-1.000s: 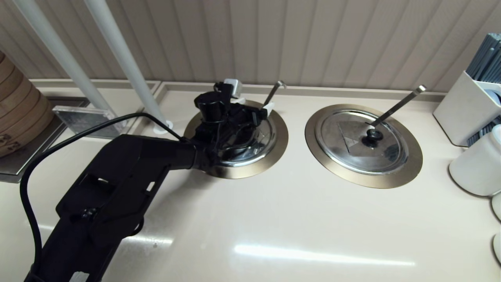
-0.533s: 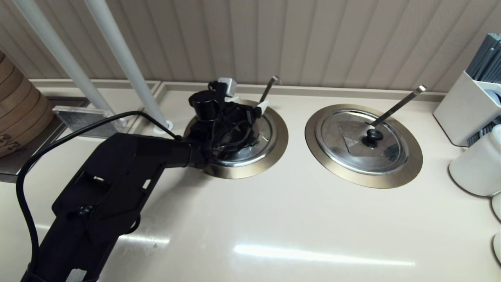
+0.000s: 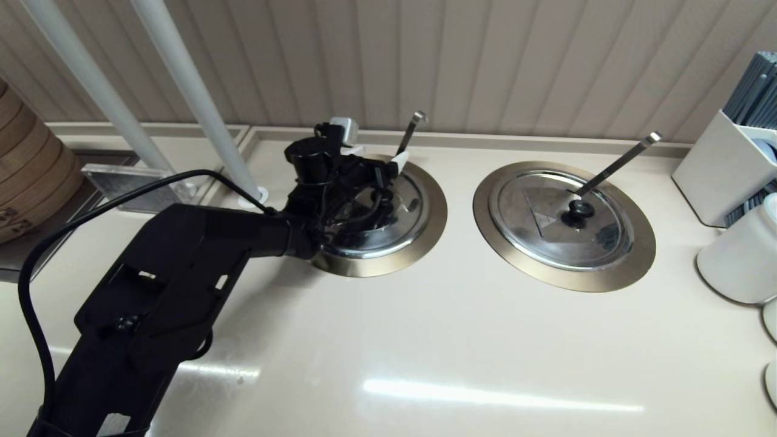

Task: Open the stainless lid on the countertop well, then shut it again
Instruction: Put the spoon in the groove

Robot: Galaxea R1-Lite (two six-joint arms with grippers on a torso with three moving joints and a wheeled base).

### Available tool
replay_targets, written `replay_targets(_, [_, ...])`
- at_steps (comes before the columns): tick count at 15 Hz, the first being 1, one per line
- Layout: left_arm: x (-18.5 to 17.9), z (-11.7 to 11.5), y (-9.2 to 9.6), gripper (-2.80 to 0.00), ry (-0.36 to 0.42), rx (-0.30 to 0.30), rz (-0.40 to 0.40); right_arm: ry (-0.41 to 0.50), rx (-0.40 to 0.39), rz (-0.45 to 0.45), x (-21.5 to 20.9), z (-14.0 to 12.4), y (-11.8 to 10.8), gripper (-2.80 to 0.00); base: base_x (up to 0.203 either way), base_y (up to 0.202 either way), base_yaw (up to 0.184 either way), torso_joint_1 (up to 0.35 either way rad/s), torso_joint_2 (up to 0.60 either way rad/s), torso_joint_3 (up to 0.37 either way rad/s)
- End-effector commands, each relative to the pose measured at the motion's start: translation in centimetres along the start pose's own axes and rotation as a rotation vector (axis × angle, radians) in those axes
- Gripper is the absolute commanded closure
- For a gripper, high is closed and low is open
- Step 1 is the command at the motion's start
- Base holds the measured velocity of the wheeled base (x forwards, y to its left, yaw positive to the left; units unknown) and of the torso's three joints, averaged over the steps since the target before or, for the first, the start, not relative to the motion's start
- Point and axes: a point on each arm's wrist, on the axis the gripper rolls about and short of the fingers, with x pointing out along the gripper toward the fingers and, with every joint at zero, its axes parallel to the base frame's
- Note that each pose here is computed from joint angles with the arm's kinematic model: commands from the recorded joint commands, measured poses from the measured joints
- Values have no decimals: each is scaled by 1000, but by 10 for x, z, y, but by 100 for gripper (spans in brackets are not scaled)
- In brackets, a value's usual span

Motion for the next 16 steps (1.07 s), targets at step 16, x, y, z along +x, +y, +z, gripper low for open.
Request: replay_targets(16, [-31, 8, -17, -280, 62, -23, -11, 4, 0, 0, 0, -1, 0, 0, 0, 0, 0, 0, 0, 0])
